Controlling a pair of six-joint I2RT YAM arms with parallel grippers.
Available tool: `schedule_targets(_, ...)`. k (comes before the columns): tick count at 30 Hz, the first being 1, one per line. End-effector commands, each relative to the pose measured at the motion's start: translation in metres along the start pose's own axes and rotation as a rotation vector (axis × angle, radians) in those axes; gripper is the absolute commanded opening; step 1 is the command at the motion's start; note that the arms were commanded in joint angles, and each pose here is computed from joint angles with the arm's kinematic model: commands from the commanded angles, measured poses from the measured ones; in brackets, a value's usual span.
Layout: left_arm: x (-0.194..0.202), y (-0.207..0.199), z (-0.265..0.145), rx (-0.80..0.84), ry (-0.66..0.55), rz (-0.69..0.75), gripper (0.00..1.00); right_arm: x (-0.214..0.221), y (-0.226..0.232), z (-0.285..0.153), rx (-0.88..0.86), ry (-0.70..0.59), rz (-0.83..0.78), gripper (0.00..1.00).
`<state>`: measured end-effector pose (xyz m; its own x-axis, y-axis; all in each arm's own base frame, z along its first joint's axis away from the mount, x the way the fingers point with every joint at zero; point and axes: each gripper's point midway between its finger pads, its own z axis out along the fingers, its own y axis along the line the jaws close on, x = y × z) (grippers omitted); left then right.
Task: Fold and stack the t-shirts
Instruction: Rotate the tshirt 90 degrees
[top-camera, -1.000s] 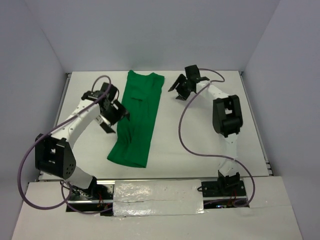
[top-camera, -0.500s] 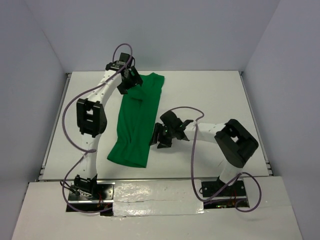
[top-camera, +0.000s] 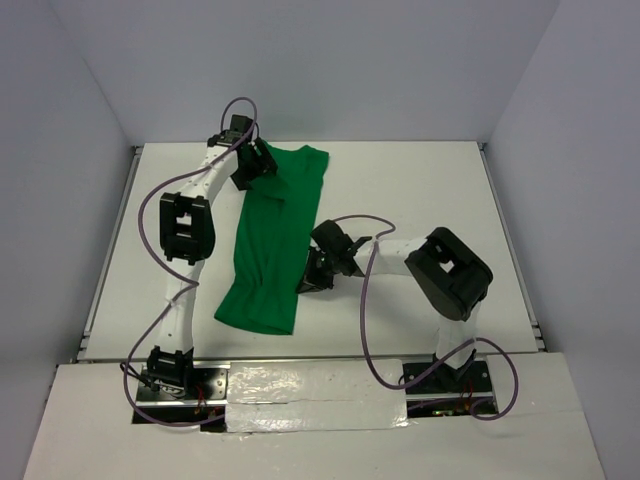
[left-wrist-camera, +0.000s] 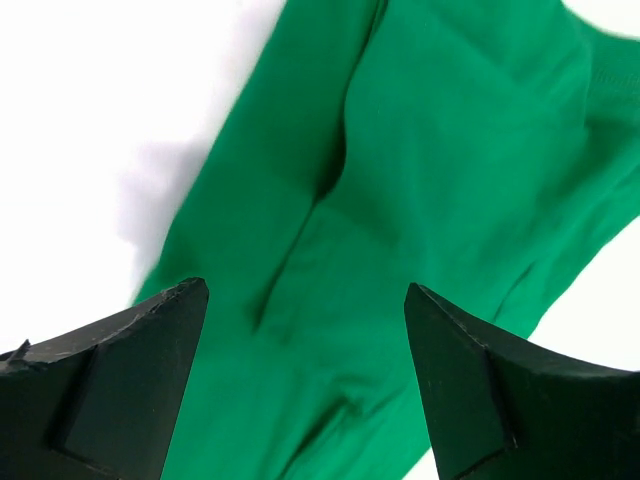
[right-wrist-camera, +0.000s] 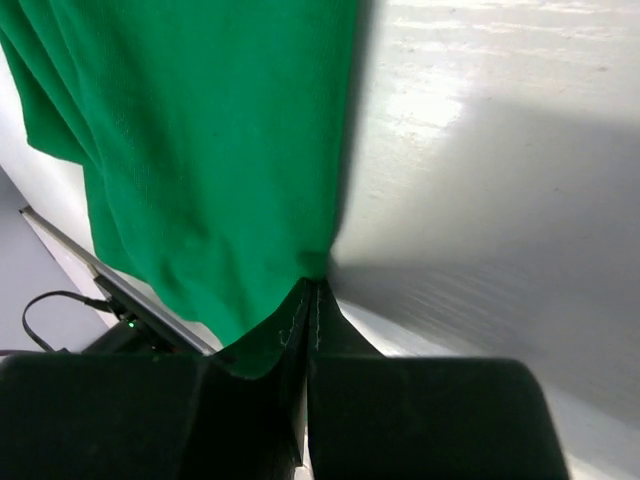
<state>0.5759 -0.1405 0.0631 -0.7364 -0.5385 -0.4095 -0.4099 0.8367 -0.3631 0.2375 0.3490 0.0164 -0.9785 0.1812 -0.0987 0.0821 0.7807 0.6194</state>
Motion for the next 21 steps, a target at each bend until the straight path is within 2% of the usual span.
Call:
schedule_targets(1, -0.001, -0.004, 0.022, 0.046, 0.004, 0.025, 0.93, -0.013, -0.017, -0.003, 0.049, -0.053, 0.022, 0.00)
schedule_targets(7, -0.002, -0.014, 0.027, 0.105, 0.018, -0.008, 0.92, -0.023, -0.046, -0.038, 0.111, -0.118, 0.011, 0.00)
schedule_targets(19, -0.014, -0.061, -0.019, 0.247, -0.022, -0.028, 0.94, -0.022, -0.114, -0.076, 0.286, -0.150, -0.028, 0.00)
schedule_targets(20, -0.016, -0.063, -0.027, 0.254, -0.027, -0.029, 0.95, -0.021, -0.113, -0.079, 0.282, -0.146, -0.039, 0.02)
schedule_targets(21, -0.018, -0.065, -0.033, 0.260, -0.030, -0.028, 0.99, -0.022, -0.112, -0.081, 0.280, -0.143, -0.062, 0.19)
